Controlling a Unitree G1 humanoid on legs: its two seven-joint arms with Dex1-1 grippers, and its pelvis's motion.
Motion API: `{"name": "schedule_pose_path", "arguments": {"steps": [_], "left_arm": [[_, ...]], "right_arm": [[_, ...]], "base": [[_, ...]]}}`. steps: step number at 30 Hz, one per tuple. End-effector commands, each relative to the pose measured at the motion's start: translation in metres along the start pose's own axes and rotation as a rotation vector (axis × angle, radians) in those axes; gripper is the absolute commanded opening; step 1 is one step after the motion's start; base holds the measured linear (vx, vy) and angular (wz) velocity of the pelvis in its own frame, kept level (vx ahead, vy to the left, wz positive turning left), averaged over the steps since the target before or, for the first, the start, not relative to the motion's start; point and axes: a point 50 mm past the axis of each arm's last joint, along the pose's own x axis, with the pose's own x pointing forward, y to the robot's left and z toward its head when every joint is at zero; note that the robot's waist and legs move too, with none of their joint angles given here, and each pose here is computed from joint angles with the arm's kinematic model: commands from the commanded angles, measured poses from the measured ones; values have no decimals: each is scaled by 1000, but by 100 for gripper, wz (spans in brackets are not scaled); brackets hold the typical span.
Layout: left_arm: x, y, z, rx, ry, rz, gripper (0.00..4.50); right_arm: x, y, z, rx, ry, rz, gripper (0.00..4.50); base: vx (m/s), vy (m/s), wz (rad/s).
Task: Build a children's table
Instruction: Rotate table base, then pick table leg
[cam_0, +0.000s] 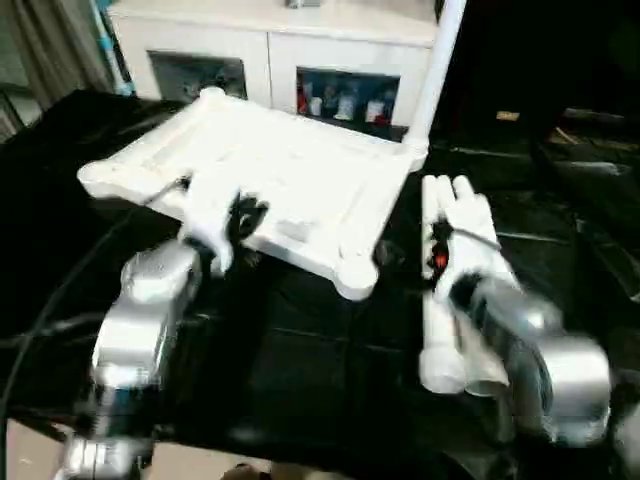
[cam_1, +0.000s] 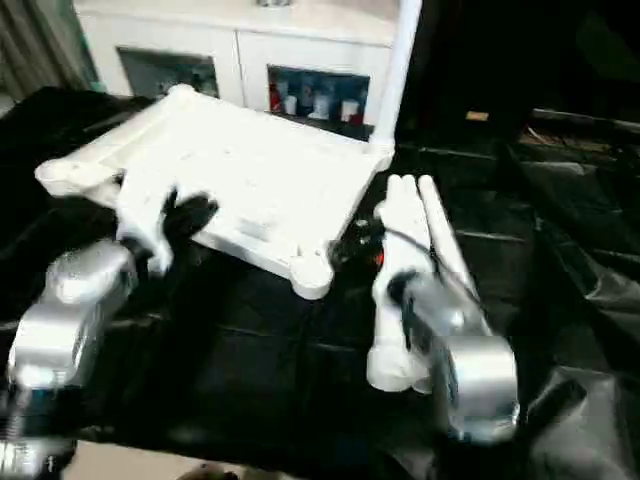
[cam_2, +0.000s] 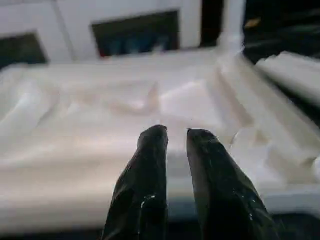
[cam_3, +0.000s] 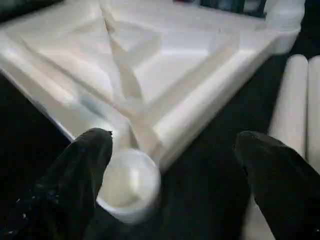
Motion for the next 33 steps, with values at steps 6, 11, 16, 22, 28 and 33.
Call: {"name": "schedule_pose_path", "arguments": {"steps": [6, 11, 16, 22, 28, 33], "left_arm": [[-2, 0, 6, 35, -28, 83, 92], [2, -4, 14, 39, -44, 118, 92], [6, -9, 15, -28, -33, 127, 92], [7, -9, 15, 32, -17, 91, 92], [-5, -6, 25, 62, -30, -130, 92], [-26, -14, 36, 43, -32, -454, 108]], "right_arm": [[-2, -3, -12, 26, 67, -41, 427], [-2, -5, -11, -1, 34, -72, 427], [5, -14, -6, -67, 61, -111, 427], [15, -29, -10, -107, 181, -106, 440], [24, -30, -7, -104, 287, -73, 440], [29, -28, -7, -121, 336, -45, 447]], "base": [[-61, 215, -37], [-34, 159, -21], [-5, -63, 0], [-46, -134, -7], [-5, -13, -2], [0, 0, 0]]}}
